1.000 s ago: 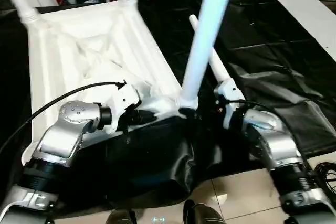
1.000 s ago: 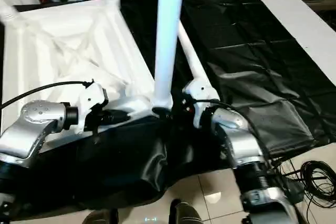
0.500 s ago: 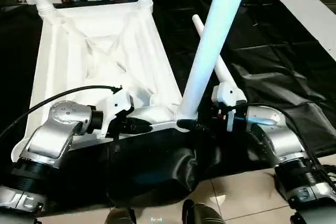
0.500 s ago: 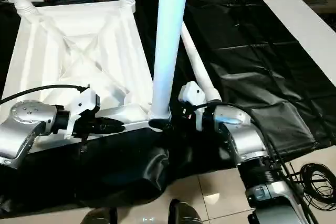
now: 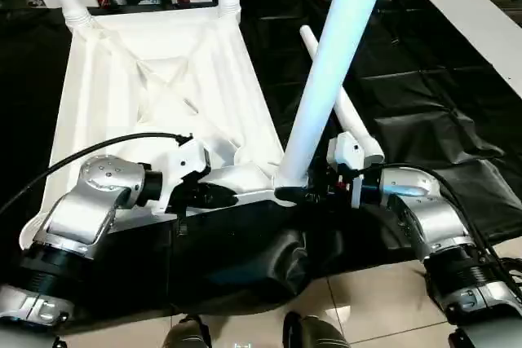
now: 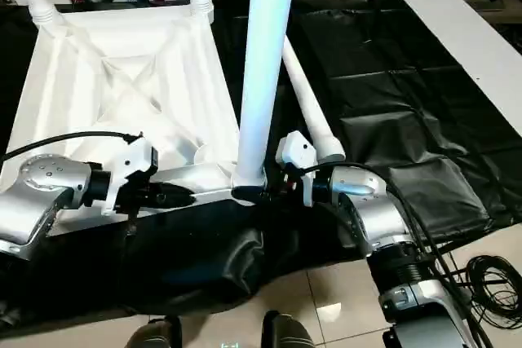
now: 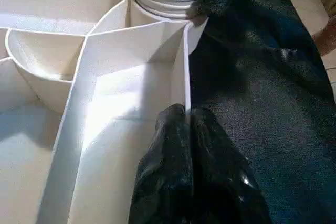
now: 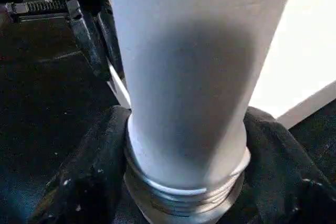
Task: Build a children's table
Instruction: Rotate leg to tighten
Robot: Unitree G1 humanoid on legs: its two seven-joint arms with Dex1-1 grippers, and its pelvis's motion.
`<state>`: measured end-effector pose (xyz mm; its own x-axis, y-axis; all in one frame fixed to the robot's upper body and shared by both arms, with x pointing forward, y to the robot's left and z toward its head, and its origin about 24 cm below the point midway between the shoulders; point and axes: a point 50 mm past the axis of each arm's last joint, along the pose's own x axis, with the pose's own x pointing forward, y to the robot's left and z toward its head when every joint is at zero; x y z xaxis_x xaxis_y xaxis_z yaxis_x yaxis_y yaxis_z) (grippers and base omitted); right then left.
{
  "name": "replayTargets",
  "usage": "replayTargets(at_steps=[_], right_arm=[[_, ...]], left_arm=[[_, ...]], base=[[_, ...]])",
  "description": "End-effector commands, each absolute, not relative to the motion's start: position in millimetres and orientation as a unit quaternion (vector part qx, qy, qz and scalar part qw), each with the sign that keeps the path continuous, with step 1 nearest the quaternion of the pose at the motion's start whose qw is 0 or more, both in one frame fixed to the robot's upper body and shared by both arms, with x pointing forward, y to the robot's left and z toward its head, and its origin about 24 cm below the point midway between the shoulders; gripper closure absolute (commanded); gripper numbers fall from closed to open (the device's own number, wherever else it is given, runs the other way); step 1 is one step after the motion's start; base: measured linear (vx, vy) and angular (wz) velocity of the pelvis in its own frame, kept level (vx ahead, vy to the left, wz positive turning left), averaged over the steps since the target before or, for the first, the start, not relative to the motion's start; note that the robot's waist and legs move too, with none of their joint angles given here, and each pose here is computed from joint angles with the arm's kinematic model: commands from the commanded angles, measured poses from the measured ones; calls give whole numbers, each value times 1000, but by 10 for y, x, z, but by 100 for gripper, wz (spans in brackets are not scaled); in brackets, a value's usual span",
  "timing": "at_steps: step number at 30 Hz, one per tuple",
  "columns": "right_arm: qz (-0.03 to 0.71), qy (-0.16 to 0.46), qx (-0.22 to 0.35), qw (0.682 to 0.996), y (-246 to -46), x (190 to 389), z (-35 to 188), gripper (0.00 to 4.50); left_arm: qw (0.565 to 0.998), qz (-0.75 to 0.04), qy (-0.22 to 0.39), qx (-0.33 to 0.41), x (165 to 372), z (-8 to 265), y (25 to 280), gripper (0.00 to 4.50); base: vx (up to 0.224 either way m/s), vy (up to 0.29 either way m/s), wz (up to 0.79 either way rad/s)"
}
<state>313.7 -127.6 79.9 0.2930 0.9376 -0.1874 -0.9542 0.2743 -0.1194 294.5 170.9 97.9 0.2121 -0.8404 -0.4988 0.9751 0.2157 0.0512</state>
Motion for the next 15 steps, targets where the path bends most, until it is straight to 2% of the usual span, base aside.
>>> replayTargets(at_steps=[1,8,10,11,12,13,14,15], right_arm=[[598,34,-113,792,-1264,3148,820,176],[595,36,-107,796,-1252,3140,779,179],[578,32,-100,809,-1240,3153,748,179],[545,40,-84,833,-1238,3199,704,179],[526,41,-77,846,-1230,3222,681,179],[525,41,-77,846,-1230,3223,680,179],[488,49,-65,869,-1211,3266,632,179],[475,54,-61,876,-1204,3279,613,179]], left_arm=[[727,-629,214,175,2876,853,1644,450],[729,-625,215,177,2872,833,1650,450],[742,-609,211,186,2904,809,1642,450],[762,-581,210,196,2965,777,1625,450],[775,-561,213,198,3004,756,1614,450],[775,-561,213,198,3005,755,1614,450],[796,-533,212,194,3062,730,1572,450],[801,-527,210,191,3076,726,1553,450]], base=[[0,0,0],[0,0,0],[0,0,0],[0,0,0],[0,0,0],[0,0,0],[0,0,0],[-52,4,-1]])
